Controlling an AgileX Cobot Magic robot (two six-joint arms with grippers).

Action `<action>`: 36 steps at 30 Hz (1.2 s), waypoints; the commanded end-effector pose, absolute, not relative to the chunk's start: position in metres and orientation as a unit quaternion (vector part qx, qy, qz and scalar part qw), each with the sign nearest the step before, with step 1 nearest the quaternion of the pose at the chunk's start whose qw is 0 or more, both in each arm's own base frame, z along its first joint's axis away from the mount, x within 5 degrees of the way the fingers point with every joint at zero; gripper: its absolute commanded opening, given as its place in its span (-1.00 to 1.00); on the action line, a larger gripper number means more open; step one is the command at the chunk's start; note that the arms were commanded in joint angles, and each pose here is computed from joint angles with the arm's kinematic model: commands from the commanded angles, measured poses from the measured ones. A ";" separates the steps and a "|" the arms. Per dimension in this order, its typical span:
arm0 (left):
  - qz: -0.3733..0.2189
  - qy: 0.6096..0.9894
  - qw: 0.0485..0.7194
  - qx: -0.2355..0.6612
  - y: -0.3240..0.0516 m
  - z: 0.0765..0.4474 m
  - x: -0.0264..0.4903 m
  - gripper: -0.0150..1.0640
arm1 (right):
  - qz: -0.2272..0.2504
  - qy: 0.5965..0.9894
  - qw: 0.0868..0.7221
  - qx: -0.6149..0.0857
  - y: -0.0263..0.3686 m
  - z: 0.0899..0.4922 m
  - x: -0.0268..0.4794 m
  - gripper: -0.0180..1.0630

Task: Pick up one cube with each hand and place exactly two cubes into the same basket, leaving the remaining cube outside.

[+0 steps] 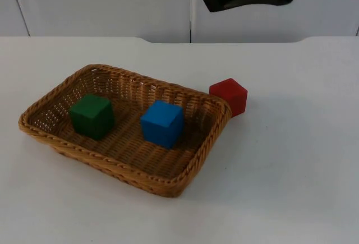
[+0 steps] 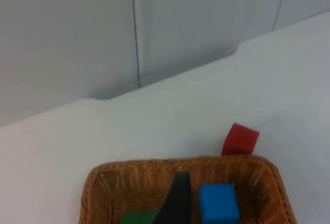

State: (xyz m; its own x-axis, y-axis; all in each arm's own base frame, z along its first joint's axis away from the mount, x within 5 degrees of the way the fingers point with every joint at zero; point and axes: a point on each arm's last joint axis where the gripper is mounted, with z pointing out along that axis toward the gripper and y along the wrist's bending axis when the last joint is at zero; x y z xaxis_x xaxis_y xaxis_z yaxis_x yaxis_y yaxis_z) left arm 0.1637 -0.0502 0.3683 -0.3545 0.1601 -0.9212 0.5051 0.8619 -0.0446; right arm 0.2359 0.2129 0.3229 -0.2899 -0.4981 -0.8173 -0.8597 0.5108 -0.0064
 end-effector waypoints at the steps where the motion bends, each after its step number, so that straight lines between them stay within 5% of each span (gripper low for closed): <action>1: -0.168 0.801 0.538 0.203 -0.051 0.372 0.156 0.45 | 0.227 0.768 0.409 -0.437 0.209 0.327 0.230 0.31; 19: -0.183 0.785 0.543 0.234 -0.053 0.383 0.111 0.45 | 0.239 0.749 0.460 -0.413 0.167 0.349 0.177 0.31; 36: -0.128 0.792 0.558 0.212 -0.038 0.384 0.049 0.45 | 0.250 0.747 0.478 -0.389 0.127 0.332 0.126 0.31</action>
State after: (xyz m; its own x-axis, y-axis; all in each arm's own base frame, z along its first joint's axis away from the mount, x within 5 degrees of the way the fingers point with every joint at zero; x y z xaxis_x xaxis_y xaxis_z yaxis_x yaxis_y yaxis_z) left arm 0.0545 -0.0393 0.3868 -0.2746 0.1937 -0.9418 0.4860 0.8732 0.0379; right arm 0.1304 0.1307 0.3315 -0.2369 -0.3627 -0.9013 -0.8252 0.5647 -0.0103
